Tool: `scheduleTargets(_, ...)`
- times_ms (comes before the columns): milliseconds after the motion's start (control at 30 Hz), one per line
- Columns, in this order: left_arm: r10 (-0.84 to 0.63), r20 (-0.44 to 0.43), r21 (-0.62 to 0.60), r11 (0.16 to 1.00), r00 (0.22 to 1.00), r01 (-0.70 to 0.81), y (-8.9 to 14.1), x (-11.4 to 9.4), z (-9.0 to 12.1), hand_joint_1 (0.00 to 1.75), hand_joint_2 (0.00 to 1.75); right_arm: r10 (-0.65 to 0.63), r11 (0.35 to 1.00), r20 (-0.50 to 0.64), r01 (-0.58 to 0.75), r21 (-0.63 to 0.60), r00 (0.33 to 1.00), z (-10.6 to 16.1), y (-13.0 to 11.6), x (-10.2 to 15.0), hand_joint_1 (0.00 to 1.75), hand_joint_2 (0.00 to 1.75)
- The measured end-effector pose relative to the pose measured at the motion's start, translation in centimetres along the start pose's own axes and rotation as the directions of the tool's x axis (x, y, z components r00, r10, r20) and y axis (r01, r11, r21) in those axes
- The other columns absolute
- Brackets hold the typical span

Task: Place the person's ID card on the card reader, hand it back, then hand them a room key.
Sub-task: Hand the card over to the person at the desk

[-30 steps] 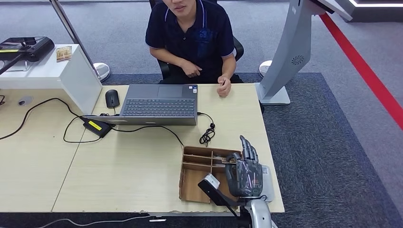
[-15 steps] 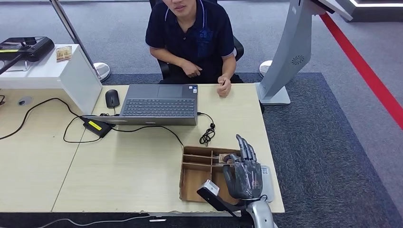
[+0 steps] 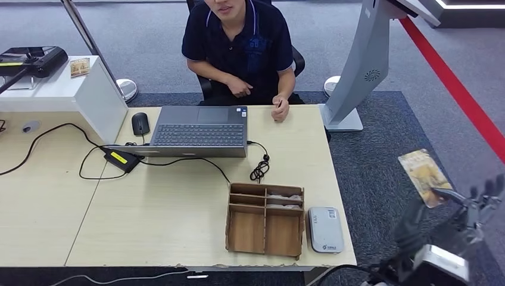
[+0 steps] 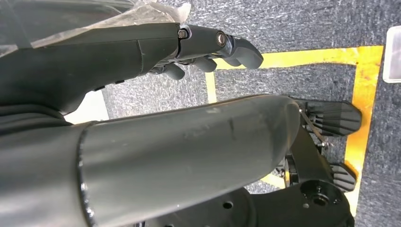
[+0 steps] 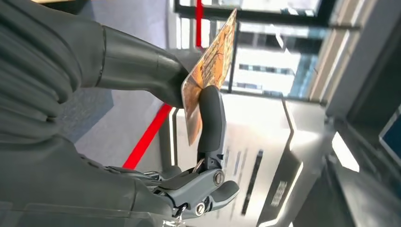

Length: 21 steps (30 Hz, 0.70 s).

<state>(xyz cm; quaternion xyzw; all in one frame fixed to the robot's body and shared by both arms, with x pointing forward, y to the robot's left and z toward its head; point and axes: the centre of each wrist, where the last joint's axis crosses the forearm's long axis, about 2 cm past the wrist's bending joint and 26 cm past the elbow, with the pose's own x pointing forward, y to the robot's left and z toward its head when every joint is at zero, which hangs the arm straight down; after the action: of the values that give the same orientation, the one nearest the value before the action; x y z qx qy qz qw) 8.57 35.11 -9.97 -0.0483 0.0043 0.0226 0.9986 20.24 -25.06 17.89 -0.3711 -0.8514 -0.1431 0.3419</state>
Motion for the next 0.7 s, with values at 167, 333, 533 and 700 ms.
scheduleTargets(167,0.000,0.003,0.000,1.000,1.000,0.000,-0.1,0.1,0.0,0.00,0.00,0.027,0.990,0.001,-0.027,-0.136,1.000,-0.9,-3.0,-0.6,1.75,1.75)
scheduleTargets(333,0.001,0.012,-0.004,1.000,1.000,-0.001,-0.4,0.3,0.0,0.00,0.00,0.067,0.981,0.009,-0.064,-0.185,0.998,-1.2,-4.2,-0.9,1.75,1.75)
scheduleTargets(533,0.003,0.023,-0.010,1.000,1.000,-0.003,-0.8,0.5,0.0,0.00,0.00,0.148,0.981,0.081,-0.136,-0.141,0.986,-1.1,-4.1,-1.1,1.75,1.75)
scheduleTargets(700,-0.018,0.024,-0.022,1.000,1.000,0.019,-1.0,0.6,0.0,0.00,0.00,0.287,0.957,0.229,-0.289,-0.026,0.930,-1.1,-3.4,-1.0,1.75,1.75)
